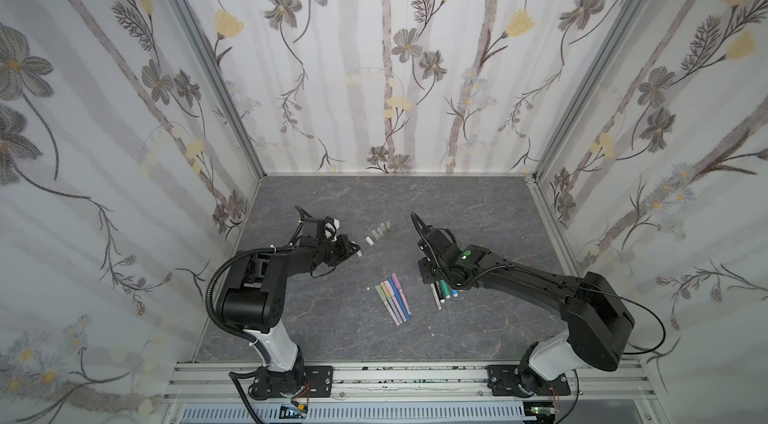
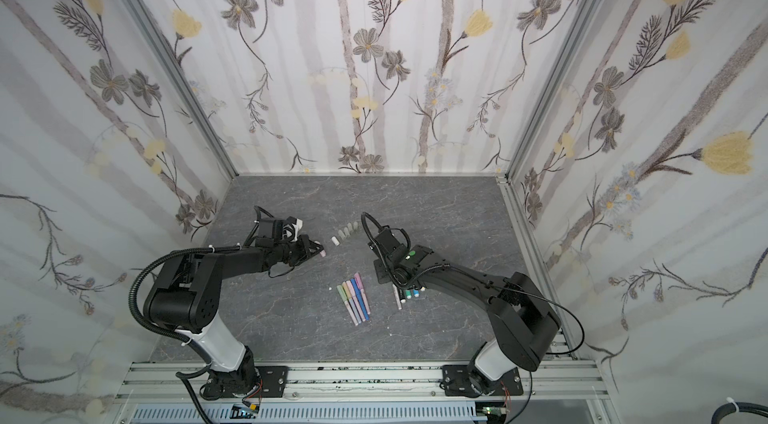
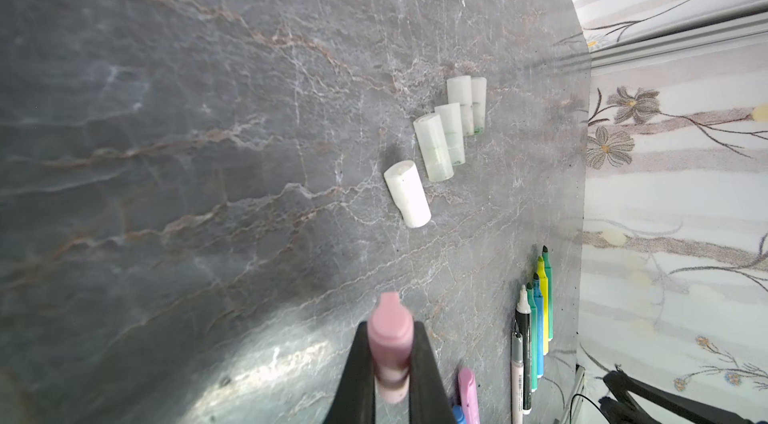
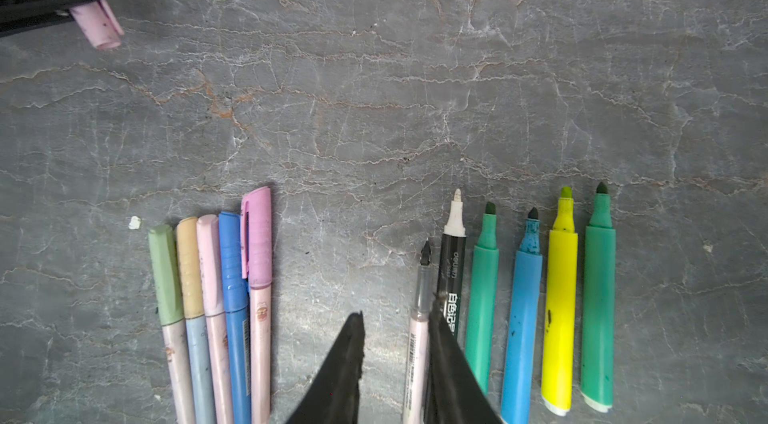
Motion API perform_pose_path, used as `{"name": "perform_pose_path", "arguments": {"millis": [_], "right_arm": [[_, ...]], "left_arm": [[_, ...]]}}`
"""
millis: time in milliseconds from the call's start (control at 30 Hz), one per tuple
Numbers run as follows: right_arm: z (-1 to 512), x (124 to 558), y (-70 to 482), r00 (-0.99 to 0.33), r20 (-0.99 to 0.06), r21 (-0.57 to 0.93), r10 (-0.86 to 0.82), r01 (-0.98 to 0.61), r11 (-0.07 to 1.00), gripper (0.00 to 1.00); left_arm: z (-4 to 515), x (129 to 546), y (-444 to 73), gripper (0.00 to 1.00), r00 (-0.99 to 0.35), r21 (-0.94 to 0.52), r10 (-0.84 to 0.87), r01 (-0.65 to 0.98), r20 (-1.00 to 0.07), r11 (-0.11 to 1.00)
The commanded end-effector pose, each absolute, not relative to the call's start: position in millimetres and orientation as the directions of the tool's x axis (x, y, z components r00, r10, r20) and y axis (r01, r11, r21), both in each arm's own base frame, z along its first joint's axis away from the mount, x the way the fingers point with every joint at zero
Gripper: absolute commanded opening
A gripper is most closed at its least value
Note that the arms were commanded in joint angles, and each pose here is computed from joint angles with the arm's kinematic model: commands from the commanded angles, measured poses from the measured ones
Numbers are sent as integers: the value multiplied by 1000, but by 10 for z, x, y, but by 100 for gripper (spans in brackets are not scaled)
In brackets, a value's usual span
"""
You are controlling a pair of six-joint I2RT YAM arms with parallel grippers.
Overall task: Open the pen caps
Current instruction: 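Drop the pink cap by the white cap while the right lays the pen down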
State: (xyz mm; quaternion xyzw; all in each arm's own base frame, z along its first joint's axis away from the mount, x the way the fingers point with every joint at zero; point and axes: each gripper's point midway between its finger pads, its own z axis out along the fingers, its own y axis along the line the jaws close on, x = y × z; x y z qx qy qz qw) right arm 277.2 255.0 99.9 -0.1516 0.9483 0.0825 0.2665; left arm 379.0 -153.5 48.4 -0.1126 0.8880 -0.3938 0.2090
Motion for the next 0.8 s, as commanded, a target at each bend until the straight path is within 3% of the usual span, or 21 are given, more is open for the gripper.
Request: {"name": "perform_pose_path", "arguments": {"millis": [0, 500, 767], "right_arm": [[1024, 2747, 2545, -810, -537, 90, -235, -332, 939, 29], [962, 2686, 2514, -819, -525, 103, -231, -331, 938, 30], [911, 2672, 2526, -822, -518, 106, -237, -336, 936, 30]], "left_arm": [[530, 3919, -1601, 0, -881, -766, -371, -15, -294, 643], [316, 4078, -1765, 8, -891, -776, -382, -55, -245, 628], [227, 4070, -1734, 20, -889, -764, -392, -79, -237, 640]]}}
